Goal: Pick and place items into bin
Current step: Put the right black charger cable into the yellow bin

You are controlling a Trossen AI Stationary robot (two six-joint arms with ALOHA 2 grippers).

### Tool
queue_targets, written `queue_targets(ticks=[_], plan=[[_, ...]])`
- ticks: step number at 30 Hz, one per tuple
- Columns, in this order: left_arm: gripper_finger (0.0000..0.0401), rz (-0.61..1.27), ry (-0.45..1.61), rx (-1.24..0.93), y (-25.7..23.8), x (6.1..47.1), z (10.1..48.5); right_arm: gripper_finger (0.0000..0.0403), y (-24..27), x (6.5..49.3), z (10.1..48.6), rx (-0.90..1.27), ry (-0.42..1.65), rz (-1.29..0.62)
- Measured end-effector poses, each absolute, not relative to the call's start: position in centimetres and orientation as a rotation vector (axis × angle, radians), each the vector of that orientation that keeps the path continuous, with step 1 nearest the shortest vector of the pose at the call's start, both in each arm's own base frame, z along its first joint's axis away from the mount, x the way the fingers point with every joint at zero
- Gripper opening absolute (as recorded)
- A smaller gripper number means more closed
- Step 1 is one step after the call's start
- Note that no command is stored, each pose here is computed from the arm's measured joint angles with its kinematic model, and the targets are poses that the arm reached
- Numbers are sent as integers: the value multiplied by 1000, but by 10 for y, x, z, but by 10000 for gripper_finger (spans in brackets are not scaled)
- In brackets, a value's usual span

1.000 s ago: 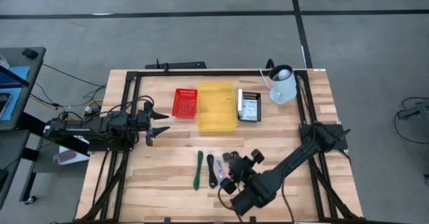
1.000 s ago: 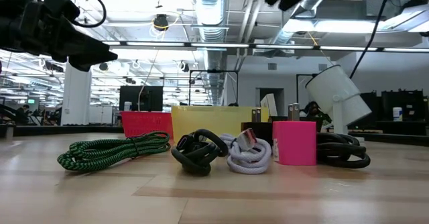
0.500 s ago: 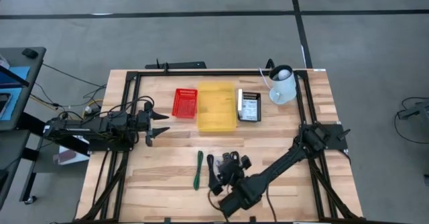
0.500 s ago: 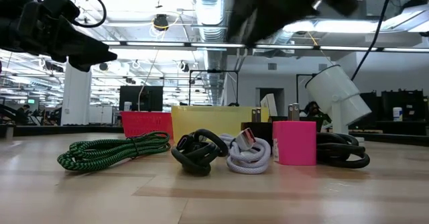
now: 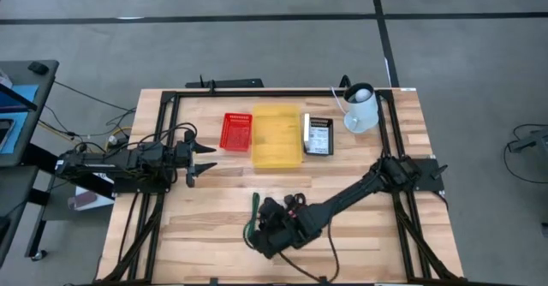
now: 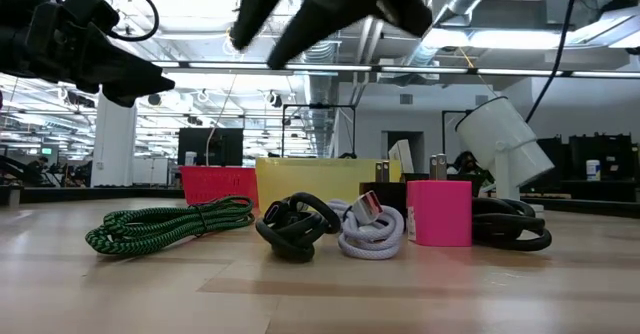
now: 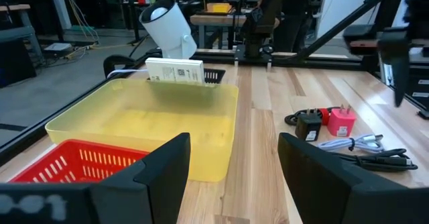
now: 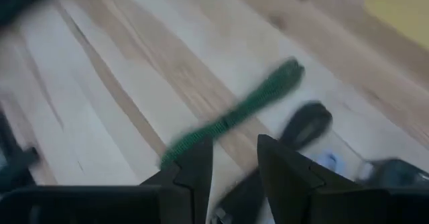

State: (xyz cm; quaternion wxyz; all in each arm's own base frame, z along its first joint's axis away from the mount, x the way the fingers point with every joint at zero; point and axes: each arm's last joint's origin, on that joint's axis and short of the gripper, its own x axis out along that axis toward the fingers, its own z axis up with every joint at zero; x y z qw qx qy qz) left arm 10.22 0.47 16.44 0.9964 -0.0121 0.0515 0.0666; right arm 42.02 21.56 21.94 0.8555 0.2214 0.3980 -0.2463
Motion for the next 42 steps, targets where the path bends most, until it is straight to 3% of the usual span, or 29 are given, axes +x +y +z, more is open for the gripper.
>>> queue_targets(ticks=[4,9,15,29,42], plan=[[220,133,103,-24,5,102,164,113,190,415,217,468,1083,-525],[220,133,103,-24,5,102,164,113,156,397,226,534,1294,-720],[220,133,103,-24,5,102,164,113,143,391,243,620,1261,-806],[220,133,105,-24,5,102,164,113,162,375,238,647,1314,-922],[220,133,105,-24,5,102,164,113,202,358,237,649,1331,-845]])
